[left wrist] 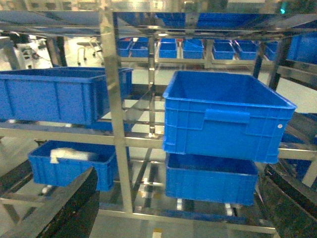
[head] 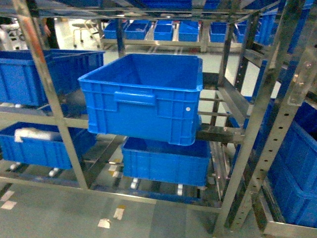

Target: Pick red block from blue box to shelf

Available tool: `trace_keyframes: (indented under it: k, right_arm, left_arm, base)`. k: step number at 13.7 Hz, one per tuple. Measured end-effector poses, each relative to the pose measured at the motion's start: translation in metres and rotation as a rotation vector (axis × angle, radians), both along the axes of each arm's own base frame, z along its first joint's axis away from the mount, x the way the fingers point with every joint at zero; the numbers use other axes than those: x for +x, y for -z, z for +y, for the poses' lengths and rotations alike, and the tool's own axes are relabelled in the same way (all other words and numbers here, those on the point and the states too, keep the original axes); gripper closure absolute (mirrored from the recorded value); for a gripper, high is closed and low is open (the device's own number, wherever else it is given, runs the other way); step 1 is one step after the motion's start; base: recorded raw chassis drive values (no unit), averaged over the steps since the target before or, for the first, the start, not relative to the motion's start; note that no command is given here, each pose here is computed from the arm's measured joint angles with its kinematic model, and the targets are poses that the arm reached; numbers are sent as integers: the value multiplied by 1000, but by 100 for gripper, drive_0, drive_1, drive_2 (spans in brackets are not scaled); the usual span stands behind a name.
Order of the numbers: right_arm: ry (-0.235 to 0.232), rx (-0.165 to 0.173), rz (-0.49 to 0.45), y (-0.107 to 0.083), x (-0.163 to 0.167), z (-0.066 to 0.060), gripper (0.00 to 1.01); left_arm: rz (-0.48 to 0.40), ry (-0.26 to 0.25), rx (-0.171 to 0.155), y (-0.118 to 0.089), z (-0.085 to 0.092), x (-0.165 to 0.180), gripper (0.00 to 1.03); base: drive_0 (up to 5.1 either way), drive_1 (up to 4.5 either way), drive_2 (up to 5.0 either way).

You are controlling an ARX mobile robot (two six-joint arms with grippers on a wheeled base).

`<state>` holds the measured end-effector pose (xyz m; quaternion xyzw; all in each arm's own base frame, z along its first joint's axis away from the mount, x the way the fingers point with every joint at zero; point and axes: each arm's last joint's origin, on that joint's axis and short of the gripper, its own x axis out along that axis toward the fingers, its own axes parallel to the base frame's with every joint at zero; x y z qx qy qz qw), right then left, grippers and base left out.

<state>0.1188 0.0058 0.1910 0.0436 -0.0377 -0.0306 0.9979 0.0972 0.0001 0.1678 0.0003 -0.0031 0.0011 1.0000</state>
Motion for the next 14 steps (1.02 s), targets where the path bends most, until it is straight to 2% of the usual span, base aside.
trace_keyframes:
  k: [14]
  right_arm:
    - [-2,0,-2,0,0,0,73]
  left_arm:
    - [4,0,0,0,0,0,5]
  base:
    - [-140,-140,-140]
